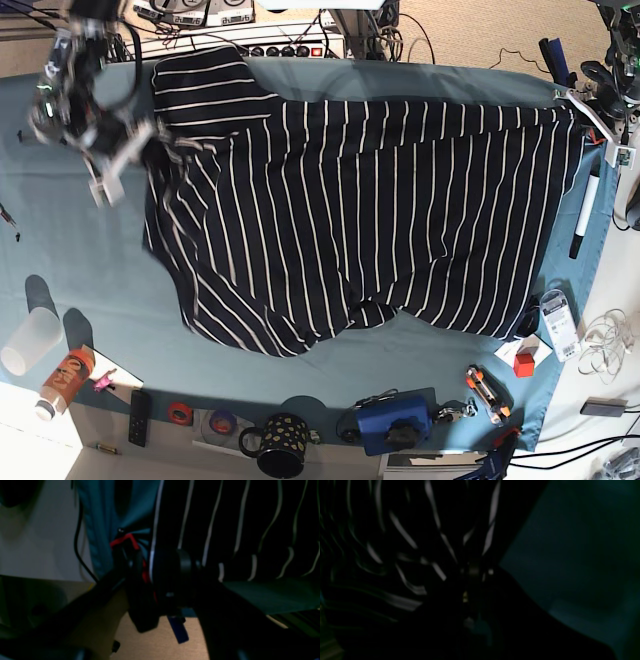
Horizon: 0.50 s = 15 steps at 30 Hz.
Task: Layout the t-shirt on the table in an organized manner, then fold the t-shirt properly
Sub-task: 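Grasp the shirt edge with the right gripper and pull it outward, then drag the shirt edge with the right gripper along the table to flatten it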
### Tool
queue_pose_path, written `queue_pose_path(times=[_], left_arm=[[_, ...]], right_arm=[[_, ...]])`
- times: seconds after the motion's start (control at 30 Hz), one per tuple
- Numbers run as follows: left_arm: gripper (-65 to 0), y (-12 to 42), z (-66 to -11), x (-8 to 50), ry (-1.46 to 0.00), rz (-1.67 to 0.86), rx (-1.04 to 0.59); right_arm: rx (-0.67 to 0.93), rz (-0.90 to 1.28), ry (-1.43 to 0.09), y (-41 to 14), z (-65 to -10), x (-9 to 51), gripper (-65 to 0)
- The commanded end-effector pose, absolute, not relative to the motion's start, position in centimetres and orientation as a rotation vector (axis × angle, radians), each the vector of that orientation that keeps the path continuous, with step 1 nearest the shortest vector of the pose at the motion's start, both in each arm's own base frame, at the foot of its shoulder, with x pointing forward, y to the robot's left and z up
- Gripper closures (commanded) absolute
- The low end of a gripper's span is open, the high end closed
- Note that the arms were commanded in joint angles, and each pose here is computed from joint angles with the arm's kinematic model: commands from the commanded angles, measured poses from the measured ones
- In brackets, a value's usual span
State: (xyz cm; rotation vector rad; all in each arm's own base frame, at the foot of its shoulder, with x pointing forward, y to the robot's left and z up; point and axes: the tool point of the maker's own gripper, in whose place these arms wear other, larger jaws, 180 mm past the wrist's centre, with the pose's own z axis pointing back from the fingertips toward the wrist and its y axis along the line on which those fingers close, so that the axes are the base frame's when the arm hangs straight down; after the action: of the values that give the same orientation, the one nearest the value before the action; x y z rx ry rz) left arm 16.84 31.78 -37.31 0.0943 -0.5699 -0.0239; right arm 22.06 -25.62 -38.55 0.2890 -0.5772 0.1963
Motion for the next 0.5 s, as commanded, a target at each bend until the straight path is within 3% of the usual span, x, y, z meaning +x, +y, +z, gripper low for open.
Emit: queue_pose_path(times=[0.0, 0.27, 0.47], left_arm=[[-22.0, 32.4, -36.6, 17.0, -0.581, -0.029, 0.117], [-22.0, 32.4, -36.6, 17.0, -0.58, -0.03, 0.117], [-22.0, 32.4, -36.6, 17.0, -0.581, -0.029, 0.117]], right_arm=[[0.256, 0.213, -0.596, -26.4, -37.3, 21.7, 0.0], [0.176, 0.155, -0.528, -29.7, -34.4, 14.1, 0.0], [0.143, 0.112, -0.519, -31.3, -33.8, 12.6, 0.0]])
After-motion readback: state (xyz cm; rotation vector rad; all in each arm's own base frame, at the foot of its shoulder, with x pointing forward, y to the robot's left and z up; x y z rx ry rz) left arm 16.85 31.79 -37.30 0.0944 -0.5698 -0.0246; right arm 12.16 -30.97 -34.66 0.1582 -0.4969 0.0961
